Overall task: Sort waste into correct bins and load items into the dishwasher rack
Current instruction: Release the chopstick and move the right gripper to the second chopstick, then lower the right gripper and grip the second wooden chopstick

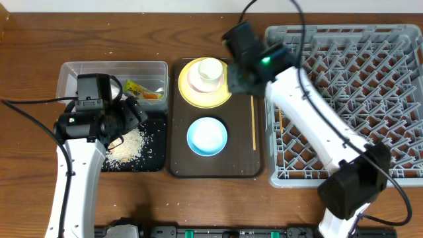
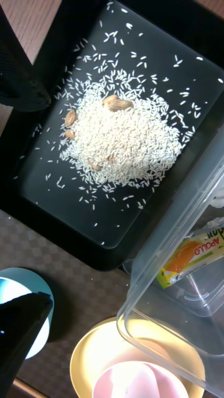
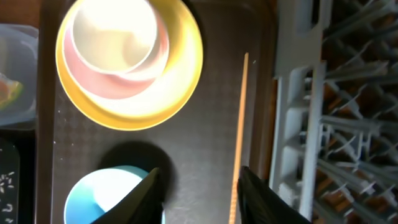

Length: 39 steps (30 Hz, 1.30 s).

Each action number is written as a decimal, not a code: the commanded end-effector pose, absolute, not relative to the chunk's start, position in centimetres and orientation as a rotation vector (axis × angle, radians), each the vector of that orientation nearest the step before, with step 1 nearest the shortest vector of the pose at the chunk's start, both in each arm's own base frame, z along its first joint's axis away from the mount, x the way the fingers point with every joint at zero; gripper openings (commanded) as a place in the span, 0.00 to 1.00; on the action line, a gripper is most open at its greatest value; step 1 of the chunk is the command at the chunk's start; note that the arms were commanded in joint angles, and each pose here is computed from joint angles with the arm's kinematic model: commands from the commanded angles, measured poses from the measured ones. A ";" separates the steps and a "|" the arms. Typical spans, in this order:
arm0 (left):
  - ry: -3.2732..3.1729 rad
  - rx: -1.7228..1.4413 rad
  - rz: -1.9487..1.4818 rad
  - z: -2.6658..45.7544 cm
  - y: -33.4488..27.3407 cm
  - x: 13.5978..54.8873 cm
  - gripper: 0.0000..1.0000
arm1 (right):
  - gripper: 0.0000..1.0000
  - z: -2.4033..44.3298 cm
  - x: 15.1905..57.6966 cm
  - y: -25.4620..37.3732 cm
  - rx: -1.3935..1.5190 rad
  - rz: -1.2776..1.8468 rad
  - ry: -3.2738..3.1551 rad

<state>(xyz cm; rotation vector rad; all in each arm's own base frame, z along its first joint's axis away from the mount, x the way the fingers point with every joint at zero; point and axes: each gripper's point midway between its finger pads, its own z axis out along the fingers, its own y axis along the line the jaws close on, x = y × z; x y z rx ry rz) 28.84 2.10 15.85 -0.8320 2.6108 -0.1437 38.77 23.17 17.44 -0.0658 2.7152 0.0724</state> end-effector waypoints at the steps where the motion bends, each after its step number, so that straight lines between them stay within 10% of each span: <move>1: 2.600 -0.828 -0.137 16.3 2.3 29.1 0.96 | 0.33 16.6 38.4 22.4 0.072 -0.096 2.650; 8: 2.600 -0.828 -0.137 16.3 2.3 29.1 0.96 | 0.18 13.6 38.0 23.0 0.101 -0.114 2.630; 39: 2.600 -0.828 -0.137 16.3 2.3 29.1 0.96 | 0.23 3.1 36.5 17.8 0.150 -0.274 2.605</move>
